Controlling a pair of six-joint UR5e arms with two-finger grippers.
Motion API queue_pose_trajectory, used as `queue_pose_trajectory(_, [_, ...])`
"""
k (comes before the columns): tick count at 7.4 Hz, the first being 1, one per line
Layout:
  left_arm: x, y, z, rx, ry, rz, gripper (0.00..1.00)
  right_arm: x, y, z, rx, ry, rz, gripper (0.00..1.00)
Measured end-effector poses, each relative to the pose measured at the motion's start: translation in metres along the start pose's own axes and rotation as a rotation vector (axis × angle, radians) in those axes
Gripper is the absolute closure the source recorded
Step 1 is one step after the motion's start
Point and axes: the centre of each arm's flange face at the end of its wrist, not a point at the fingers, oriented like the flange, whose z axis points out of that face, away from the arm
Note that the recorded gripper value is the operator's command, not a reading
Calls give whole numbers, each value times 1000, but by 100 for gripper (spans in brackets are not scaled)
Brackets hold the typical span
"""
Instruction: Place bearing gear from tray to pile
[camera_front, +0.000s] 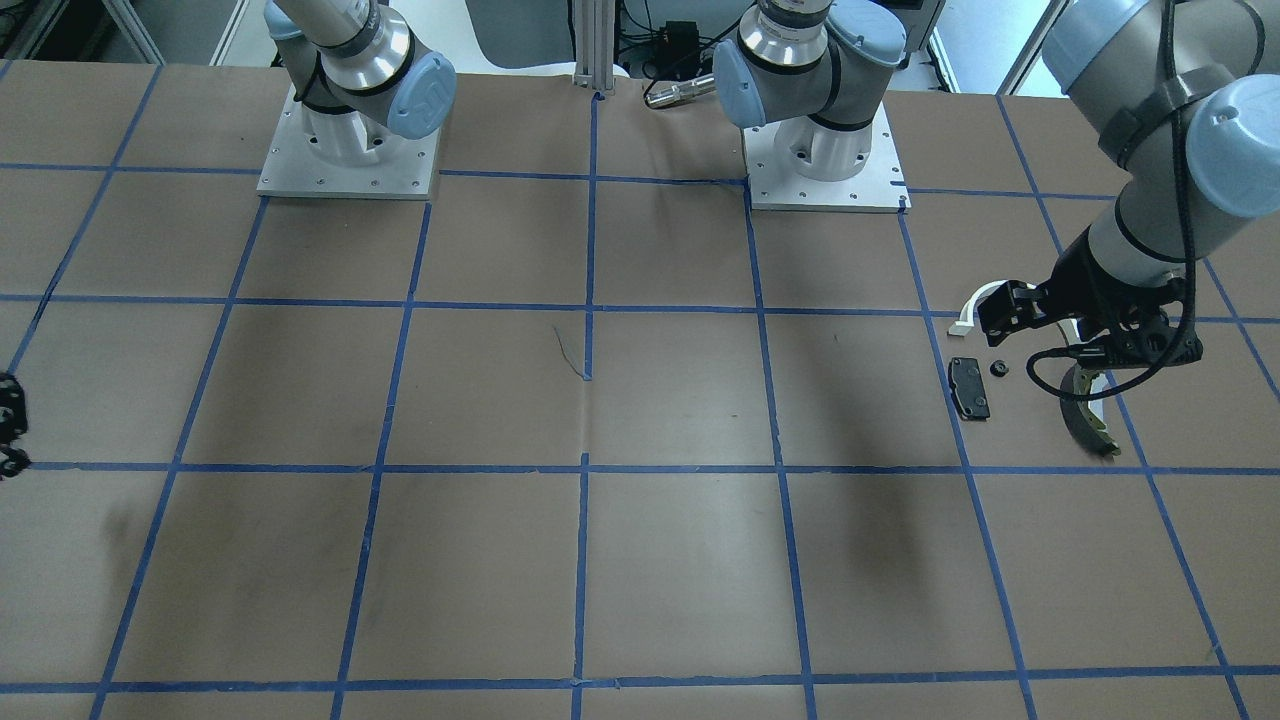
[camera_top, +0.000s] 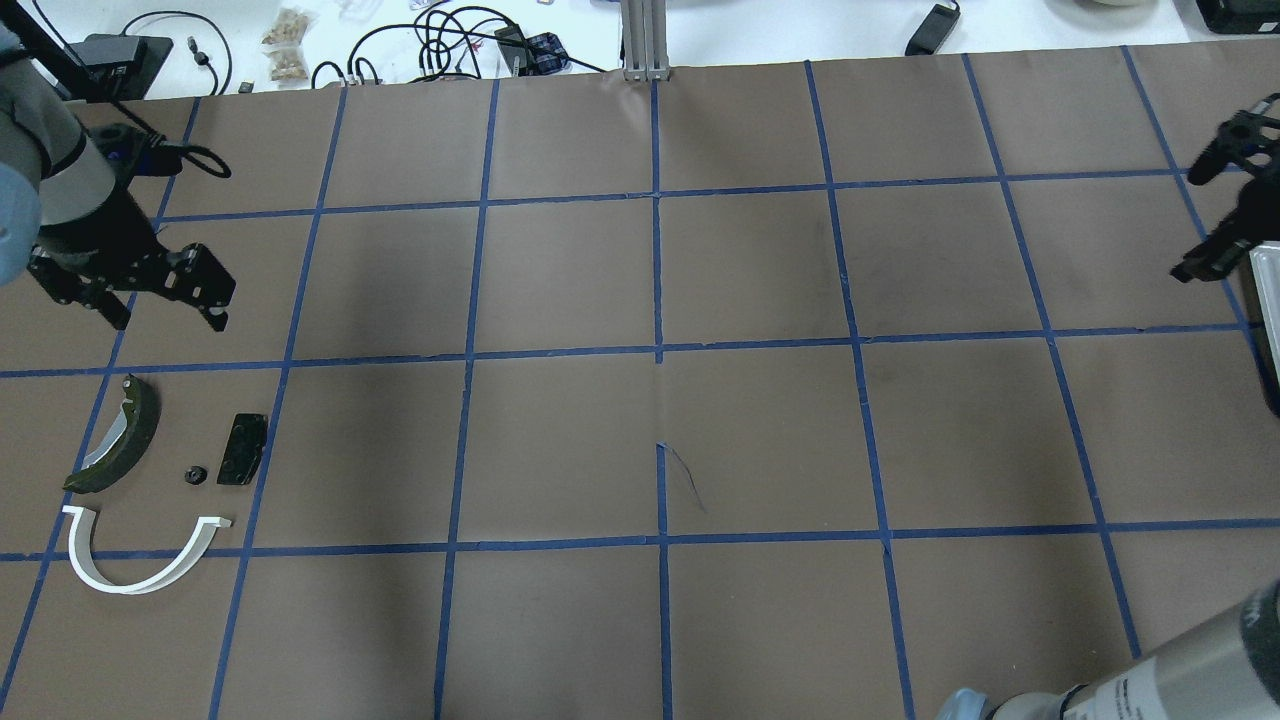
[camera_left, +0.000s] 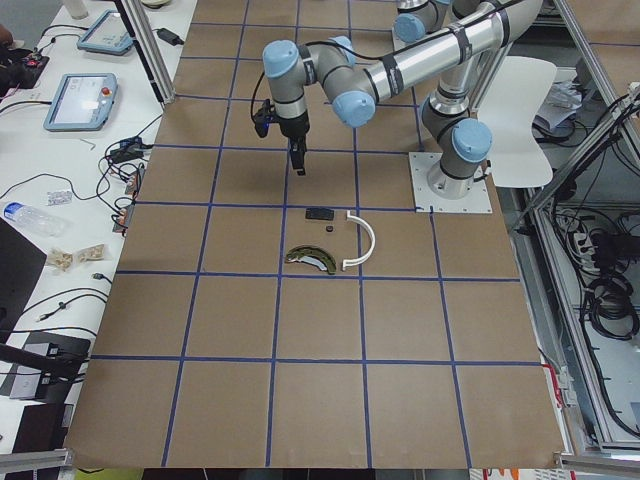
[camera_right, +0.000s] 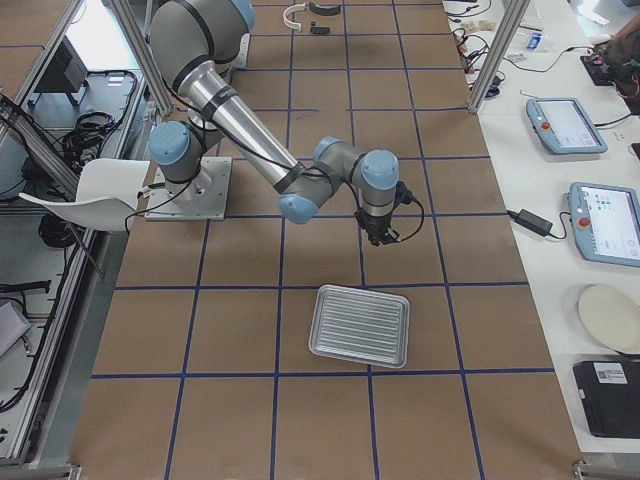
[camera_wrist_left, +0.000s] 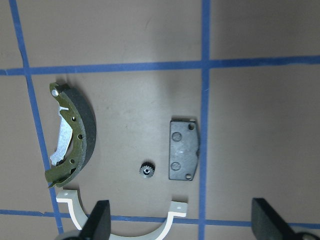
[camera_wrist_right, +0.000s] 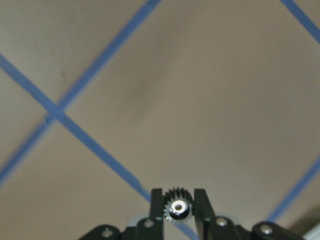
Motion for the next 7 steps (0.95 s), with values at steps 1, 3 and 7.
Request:
queue_pose_trajectory(1, [37,-1,-42,11,14,-37,0,-49,-57,3,4,-15,90,100])
queue_pose_trajectory(3, [117,15,-109,63,36,-65,0,-163,-153,12,-6,-51,287,100])
queue_pose_trajectory(7, [190,33,-116,131,41,-36,0,-376,-263,18,5,-92,662,100])
